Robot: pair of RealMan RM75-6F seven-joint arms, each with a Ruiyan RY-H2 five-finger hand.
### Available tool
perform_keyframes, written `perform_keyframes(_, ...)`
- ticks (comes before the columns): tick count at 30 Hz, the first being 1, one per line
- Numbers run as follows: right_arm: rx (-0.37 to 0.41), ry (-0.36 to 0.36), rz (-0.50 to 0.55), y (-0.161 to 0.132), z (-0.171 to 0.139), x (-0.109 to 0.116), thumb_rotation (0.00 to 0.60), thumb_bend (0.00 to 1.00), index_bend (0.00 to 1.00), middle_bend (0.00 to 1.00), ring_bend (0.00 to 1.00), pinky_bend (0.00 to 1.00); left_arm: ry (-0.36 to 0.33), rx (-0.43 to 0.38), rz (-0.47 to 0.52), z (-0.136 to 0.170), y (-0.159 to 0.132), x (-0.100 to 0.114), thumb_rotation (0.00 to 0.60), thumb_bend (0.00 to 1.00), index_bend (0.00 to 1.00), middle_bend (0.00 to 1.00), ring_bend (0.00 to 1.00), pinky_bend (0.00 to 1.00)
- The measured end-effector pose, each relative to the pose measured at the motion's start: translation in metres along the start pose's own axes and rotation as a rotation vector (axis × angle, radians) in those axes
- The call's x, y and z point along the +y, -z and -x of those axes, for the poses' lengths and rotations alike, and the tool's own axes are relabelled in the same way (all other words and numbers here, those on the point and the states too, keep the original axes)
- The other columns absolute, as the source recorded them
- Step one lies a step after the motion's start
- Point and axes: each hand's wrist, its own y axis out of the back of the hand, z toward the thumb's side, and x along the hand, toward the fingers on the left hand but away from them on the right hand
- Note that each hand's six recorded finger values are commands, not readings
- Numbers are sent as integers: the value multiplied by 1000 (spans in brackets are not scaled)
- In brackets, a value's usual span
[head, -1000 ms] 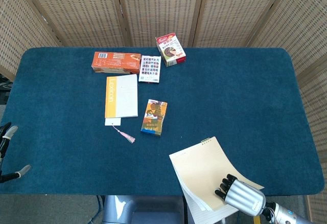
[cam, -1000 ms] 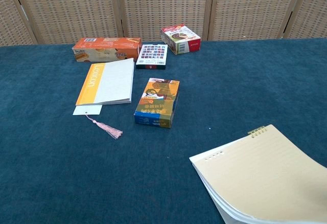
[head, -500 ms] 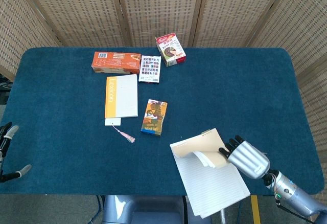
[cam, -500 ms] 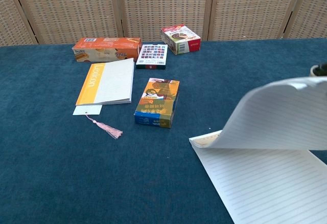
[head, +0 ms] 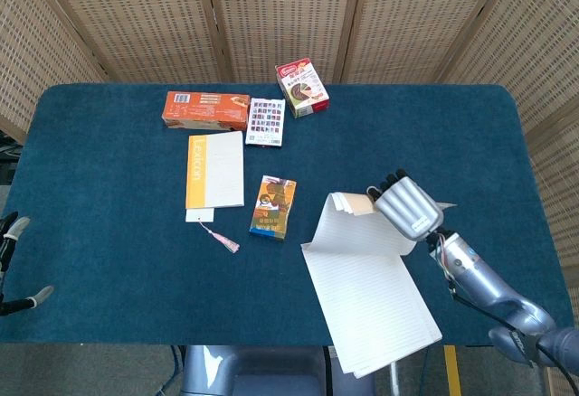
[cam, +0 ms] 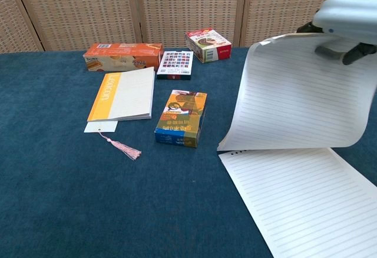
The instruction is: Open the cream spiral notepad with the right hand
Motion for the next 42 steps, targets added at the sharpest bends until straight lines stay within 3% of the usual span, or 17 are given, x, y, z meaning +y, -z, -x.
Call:
perform_keyframes(10, -11, -29, -135, -10, 65, -18, 600, 566, 662, 663, 592, 577, 15, 39, 7, -16, 3, -1, 600, 0, 0, 0, 0, 0)
perform_keyframes(14, -23, -22, -176, -13, 88, -24, 600, 472, 649, 615, 583, 577, 32, 48, -4, -22, 3, -5, 600, 0, 0, 0, 0, 0)
perform_keyframes(16, -27, -20, -191, -14, 97, -26, 600, 326, 477, 447, 447, 496, 40, 56, -7, -25, 4, -6, 600, 0, 0, 0, 0, 0)
perform_keyframes(18, -33, -17, -206, -15, 107, -28, 600, 69, 112, 109, 116, 182, 48, 67, -9, -28, 5, -8, 600, 0, 0, 0, 0, 0)
perform_keyframes(20, -42, -17, -217, -16, 115, -30, 600, 0, 0, 0, 0, 13, 49, 78, -9, -31, 6, -9, 600, 0, 0, 0, 0, 0)
perform_keyframes(25, -107, -32, -194, -16, 132, -32, 600, 0, 0, 0, 0, 0, 53, 92, -13, -36, 7, -10, 600, 0, 0, 0, 0, 0)
perform_keyframes(33, -196, 7, -126, -4, 137, -12, 600, 0, 0, 0, 0, 0, 58, 97, -9, -37, 9, -11, 600, 0, 0, 0, 0, 0)
perform_keyframes(37, -228, 45, -88, 10, 122, 0, 600, 0, 0, 0, 0, 0, 58, 90, -1, -36, 9, -10, 600, 0, 0, 0, 0, 0)
perform_keyframes(42, -303, 95, 32, 39, 78, 5, 600, 0, 0, 0, 0, 0, 49, 67, 9, -32, 7, -7, 600, 0, 0, 0, 0, 0)
